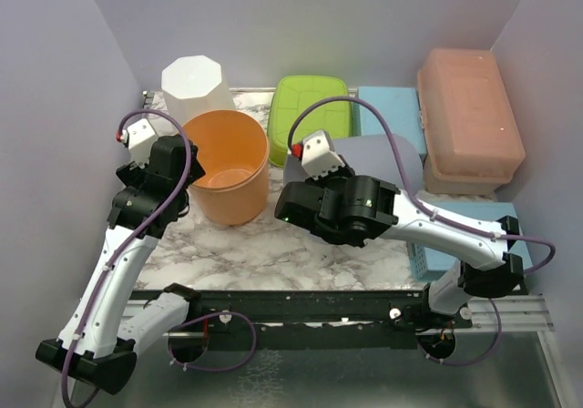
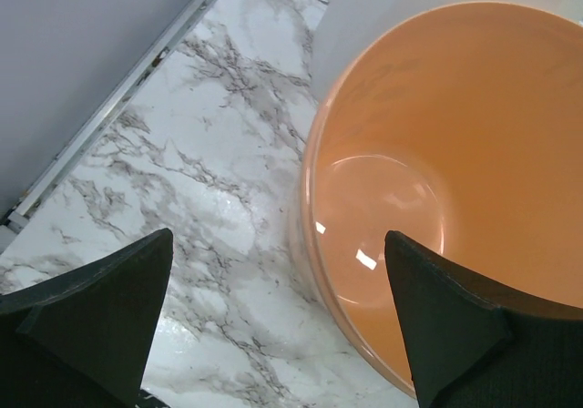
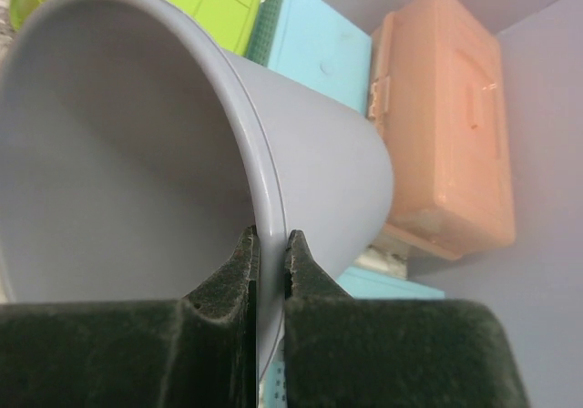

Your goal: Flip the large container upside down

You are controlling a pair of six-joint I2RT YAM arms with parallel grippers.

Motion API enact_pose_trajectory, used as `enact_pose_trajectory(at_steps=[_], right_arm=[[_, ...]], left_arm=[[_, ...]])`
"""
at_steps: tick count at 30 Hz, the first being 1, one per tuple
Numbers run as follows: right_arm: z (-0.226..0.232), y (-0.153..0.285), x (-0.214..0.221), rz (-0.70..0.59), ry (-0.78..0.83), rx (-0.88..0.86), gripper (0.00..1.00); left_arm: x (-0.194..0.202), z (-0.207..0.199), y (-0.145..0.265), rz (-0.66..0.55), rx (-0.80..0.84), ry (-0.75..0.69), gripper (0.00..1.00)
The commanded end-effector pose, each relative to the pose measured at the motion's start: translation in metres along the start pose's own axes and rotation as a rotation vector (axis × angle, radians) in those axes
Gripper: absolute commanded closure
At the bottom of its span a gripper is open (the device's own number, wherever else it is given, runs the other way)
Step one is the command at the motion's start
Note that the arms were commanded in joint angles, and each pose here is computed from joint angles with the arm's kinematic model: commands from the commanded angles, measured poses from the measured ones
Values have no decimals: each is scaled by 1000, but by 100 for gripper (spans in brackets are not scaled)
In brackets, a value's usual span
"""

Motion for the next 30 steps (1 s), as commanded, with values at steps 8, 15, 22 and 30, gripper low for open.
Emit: enact_pose_trajectory(at_steps=[8,15,22,30], right_arm=[[22,-2,18,-114,243,125,99],[49,1,41,-24,229,27,100],[83,14,60,182,20,-330,99],[95,19,73,299,-217,-628,99]], left_arm=[[-1,12,-45,121,97,13,1],[15,12,-58,161,136,4,8],[28,20,-70,184,102,23,26],[29,28,-72,180,71,24,42]])
Point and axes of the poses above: each gripper's point midway between its finger pads, its own y axis back along the fingers, its own z axis along the line the jaws close on, x = y × z, the point moved 8 cm from there along y, back along the fingers, and after that the axes turned 12 degrees about -y, right-handed, at the moved point
